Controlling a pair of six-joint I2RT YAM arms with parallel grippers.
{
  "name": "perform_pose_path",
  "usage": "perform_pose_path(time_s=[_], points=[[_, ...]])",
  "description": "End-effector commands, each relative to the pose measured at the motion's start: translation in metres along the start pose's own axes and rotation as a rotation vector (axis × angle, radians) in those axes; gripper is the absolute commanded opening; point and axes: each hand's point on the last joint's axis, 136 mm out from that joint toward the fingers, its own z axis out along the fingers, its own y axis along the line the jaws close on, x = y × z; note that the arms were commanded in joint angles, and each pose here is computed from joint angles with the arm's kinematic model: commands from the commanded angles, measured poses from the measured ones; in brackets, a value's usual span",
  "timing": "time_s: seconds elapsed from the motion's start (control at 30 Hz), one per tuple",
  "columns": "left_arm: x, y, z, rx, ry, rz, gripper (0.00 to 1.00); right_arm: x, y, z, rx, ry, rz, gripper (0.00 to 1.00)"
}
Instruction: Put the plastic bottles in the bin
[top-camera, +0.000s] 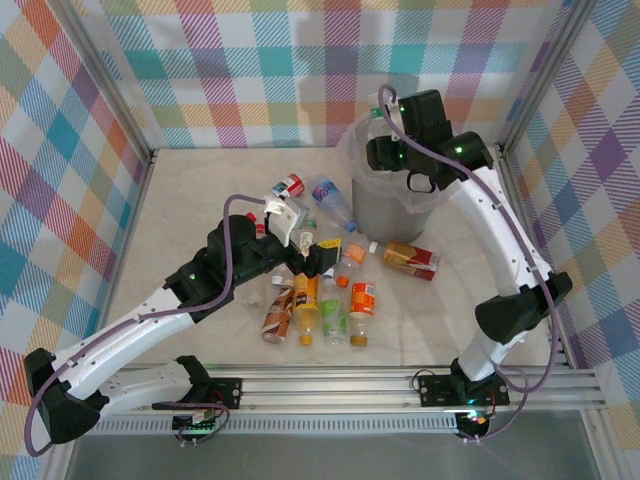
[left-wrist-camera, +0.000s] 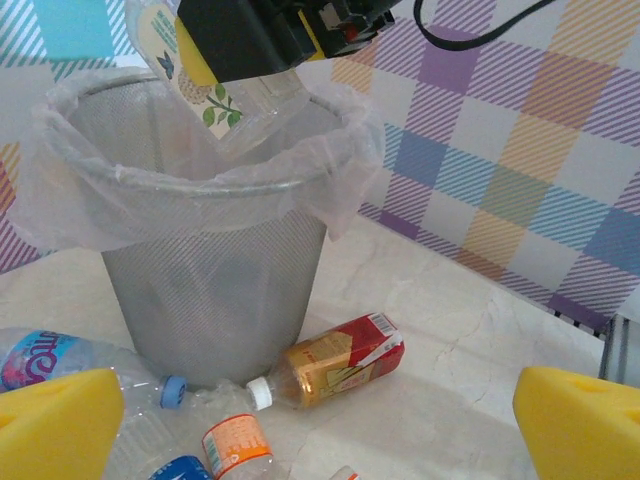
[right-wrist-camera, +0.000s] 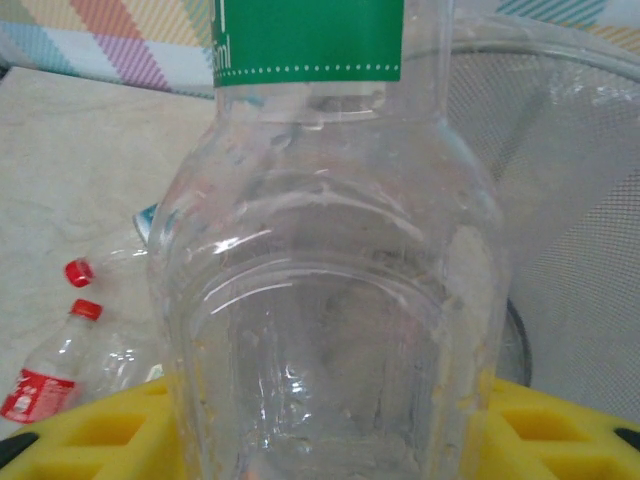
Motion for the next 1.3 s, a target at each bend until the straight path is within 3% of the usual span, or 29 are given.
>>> perform_pose_path(time_s=[0.0, 0.57, 1.27], points=[[-0.004, 0.005, -0.001, -0.023, -0.023, 0.025, 1.00, -0.007, -0.007, 0.004, -0.017, 0.005, -0.007, 0.55], [0.013, 0.000, 0.012, 0.016, 0.068, 0.063, 1.00, 0.037, -0.040, 0.067, -0.051, 0.260, 0.100, 0.54], [0.020, -0.002, 0.017, 0.026, 0.110, 0.067, 1.00, 0.097, -0.049, 0.125, -0.094, 0.486, 0.194, 0.56]])
